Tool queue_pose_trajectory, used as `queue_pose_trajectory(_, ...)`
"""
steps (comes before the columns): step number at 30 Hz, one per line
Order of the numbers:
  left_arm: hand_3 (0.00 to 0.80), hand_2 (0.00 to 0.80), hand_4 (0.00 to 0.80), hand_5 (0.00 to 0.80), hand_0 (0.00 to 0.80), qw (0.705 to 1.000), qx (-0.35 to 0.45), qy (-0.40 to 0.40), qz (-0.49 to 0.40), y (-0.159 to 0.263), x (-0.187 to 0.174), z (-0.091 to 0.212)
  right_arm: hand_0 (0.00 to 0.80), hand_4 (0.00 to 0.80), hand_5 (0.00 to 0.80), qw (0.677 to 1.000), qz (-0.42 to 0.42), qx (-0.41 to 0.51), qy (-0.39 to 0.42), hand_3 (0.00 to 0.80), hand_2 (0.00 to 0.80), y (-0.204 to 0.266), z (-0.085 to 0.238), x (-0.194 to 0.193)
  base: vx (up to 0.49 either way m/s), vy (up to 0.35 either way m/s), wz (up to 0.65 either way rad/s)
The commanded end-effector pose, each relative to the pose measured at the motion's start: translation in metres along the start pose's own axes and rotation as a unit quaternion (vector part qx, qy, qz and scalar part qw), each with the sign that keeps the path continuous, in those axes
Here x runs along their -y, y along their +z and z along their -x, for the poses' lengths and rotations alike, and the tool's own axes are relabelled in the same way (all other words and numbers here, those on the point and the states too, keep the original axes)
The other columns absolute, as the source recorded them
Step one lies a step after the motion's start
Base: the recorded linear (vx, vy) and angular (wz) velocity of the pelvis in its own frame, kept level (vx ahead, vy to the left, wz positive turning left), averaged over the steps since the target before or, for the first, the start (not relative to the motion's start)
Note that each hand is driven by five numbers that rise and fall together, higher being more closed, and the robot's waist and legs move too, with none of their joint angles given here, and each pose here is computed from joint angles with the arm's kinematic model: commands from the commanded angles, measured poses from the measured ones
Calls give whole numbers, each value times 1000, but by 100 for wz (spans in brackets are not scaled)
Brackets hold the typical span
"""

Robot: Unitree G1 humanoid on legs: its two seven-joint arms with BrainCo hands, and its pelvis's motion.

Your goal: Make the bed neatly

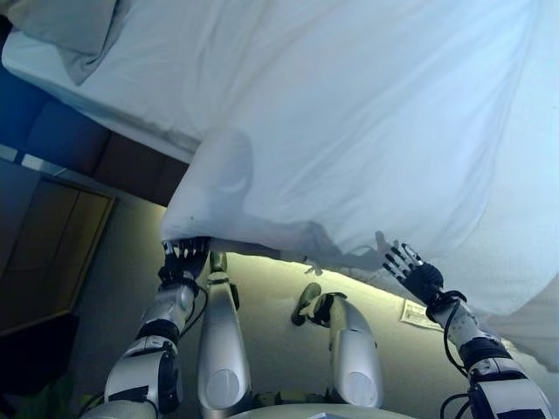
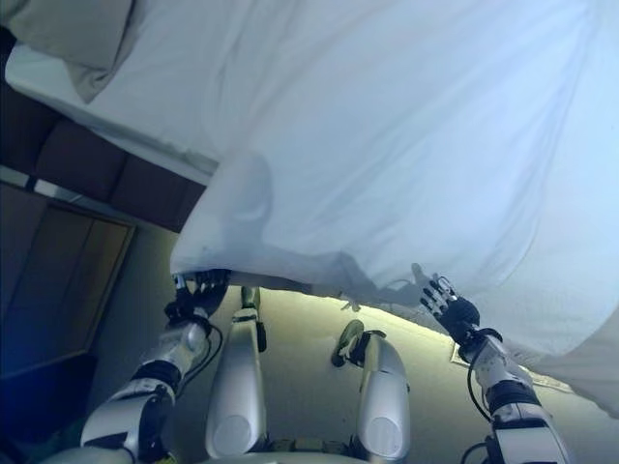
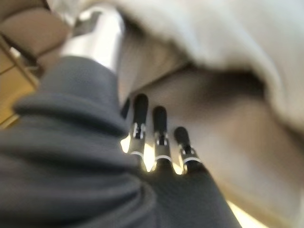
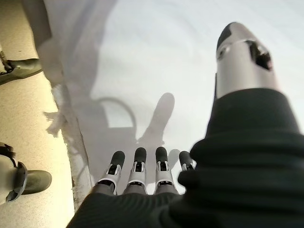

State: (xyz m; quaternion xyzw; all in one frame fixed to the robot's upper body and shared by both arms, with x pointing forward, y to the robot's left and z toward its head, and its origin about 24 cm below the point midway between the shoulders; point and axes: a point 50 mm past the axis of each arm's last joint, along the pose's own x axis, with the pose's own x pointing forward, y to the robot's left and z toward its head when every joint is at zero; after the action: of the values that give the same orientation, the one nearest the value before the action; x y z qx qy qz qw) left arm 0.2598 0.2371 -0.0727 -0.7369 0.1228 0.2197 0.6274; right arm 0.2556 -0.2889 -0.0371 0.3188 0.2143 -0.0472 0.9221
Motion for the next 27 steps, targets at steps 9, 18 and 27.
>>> queue_pose_trajectory(9,0,0,0,0,0,979,25,192,-70,66,-117,92,0,0,0,997,-62,36,23,0,0,-17,0,-9,-13,-35,10)
queue_pose_trajectory(18,0,0,0,0,0,935,34,232,-266,78,-101,80,0,0,0,998,-53,-25,17,0,0,-45,7,-2,51,-51,-2)
queue_pose_trajectory(27,0,0,0,0,0,821,-21,261,-507,72,-96,71,0,0,0,986,-8,-160,-45,0,0,-95,40,34,132,-96,-26)
